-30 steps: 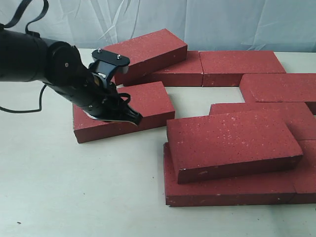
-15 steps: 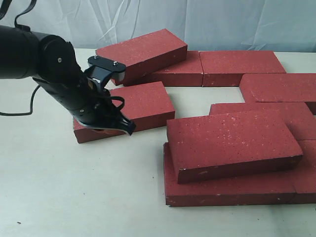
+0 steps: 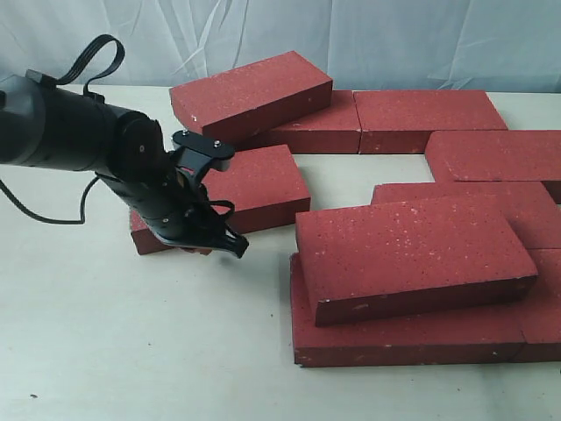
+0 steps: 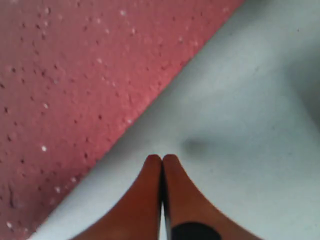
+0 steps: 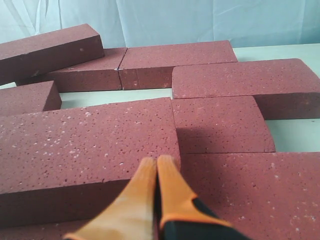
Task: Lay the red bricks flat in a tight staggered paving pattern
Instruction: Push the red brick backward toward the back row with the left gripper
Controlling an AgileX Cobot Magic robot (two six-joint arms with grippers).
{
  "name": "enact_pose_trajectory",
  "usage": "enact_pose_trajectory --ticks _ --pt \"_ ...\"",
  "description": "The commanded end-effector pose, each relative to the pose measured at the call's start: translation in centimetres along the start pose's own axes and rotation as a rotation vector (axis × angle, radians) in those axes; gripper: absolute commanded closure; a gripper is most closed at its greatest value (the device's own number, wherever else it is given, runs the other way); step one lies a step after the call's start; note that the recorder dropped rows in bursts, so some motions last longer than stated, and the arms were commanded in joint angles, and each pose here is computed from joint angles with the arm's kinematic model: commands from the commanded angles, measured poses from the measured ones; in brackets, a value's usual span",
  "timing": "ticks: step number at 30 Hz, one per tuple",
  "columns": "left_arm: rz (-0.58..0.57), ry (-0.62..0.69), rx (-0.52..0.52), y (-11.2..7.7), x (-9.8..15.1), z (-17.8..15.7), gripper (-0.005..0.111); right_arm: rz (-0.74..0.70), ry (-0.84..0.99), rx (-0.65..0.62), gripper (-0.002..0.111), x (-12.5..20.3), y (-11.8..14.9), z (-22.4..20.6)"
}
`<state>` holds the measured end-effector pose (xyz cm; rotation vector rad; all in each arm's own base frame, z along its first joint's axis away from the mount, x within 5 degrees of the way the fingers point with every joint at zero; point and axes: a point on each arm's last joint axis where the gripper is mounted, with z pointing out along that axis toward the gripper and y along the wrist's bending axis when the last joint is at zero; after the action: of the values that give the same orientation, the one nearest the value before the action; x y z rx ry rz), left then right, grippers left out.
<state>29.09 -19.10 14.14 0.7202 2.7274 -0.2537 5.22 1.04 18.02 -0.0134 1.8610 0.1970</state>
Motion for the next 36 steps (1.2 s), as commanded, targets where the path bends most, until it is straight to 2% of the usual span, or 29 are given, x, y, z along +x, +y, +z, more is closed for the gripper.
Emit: enact_pose_trajectory --ticks 1,14,21,23,26,28,33,36 --pt "0.051 -0.088 -0.037 0.5 -0.8 0.5 0.107 0.000 -0.018 0.006 0.109 -0.1 0.0 0.0" --pt "0.151 -0.218 -0.081 0.8 -1.9 1.4 0.107 0.002 -0.018 0.005 0.109 -0.1 0.0 0.0" --pt "0.227 -0.173 -0.107 1.0 -1.6 1.4 0.107 0.002 -0.018 0.005 0.109 -0.1 0.0 0.0" --pt "0.269 -0.145 -0.123 1.2 -1.3 1.5 0.107 0.002 -0.018 0.005 0.109 -0.1 0.0 0.0" --pt "0.442 -0.092 -0.192 1.8 -1.1 1.4 0.107 0.002 -0.018 0.005 0.109 -0.1 0.0 0.0" --pt "0.489 -0.079 -0.221 2.4 -1.1 1.3 0.107 0.002 -0.018 0.005 0.109 -0.1 0.0 0.0" --pt "0.451 -0.072 -0.252 4.6 -1.1 1.1 0.107 -0.002 -0.015 0.006 0.109 -0.1 0.0 0.0" --pt "0.452 -0.115 -0.249 4.8 -1.4 1.0 0.107 0.000 -0.017 0.006 0.109 -0.1 0.0 0.0"
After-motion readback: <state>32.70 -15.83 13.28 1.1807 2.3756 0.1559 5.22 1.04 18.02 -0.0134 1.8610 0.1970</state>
